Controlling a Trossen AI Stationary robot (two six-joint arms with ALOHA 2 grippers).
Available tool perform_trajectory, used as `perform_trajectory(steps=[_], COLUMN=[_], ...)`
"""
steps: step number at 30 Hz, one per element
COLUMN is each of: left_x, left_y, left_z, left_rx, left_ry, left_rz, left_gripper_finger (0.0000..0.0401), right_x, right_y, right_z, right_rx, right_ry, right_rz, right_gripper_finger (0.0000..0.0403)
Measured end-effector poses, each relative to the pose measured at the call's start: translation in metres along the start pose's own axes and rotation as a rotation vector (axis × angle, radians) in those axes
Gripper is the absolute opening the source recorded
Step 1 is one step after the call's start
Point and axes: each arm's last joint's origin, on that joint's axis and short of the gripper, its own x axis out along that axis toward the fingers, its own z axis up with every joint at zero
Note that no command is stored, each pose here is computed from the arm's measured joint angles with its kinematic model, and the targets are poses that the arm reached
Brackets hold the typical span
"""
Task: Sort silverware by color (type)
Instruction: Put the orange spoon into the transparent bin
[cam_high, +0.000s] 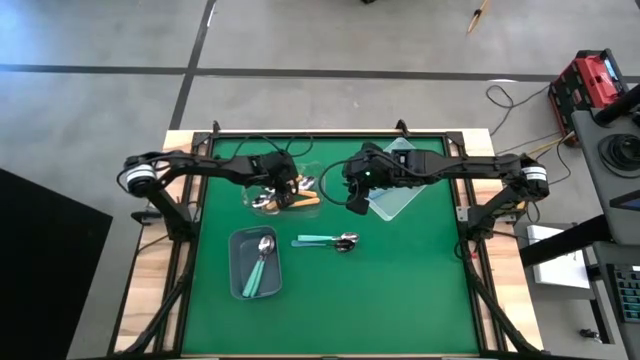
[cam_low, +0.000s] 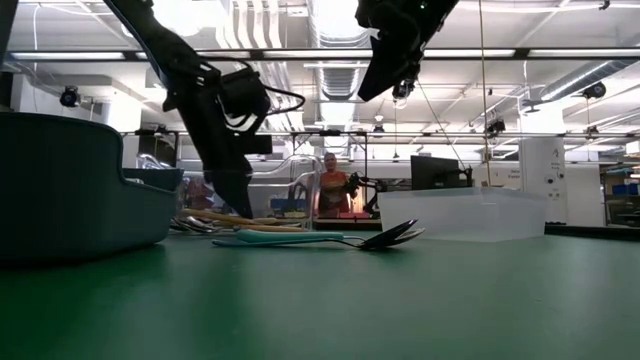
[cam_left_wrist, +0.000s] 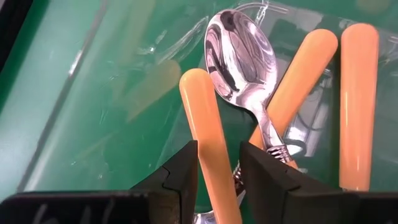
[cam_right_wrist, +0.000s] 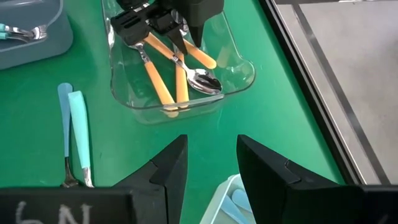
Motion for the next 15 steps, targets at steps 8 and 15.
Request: perform_trajectory(steps=[8, 15], left_x=[0.013, 0.009], left_y=[-0.002, -0.001], left_z=[-0.002, -0.002], left_rx=[0.004, -0.01], left_ry=[0.025, 0.021], left_rz=[0.006, 0.004], left_gripper_finger=[0.0093, 0.0054], right_x=[0.0, 0.0], right_y=[0.0, 0.0], right_z=[0.0, 0.0], right_rx=[-0.004, -0.005], right_ry=[0.0, 0.0], right_rz=[0.0, 0.0], right_gripper_finger=[0.013, 0.013])
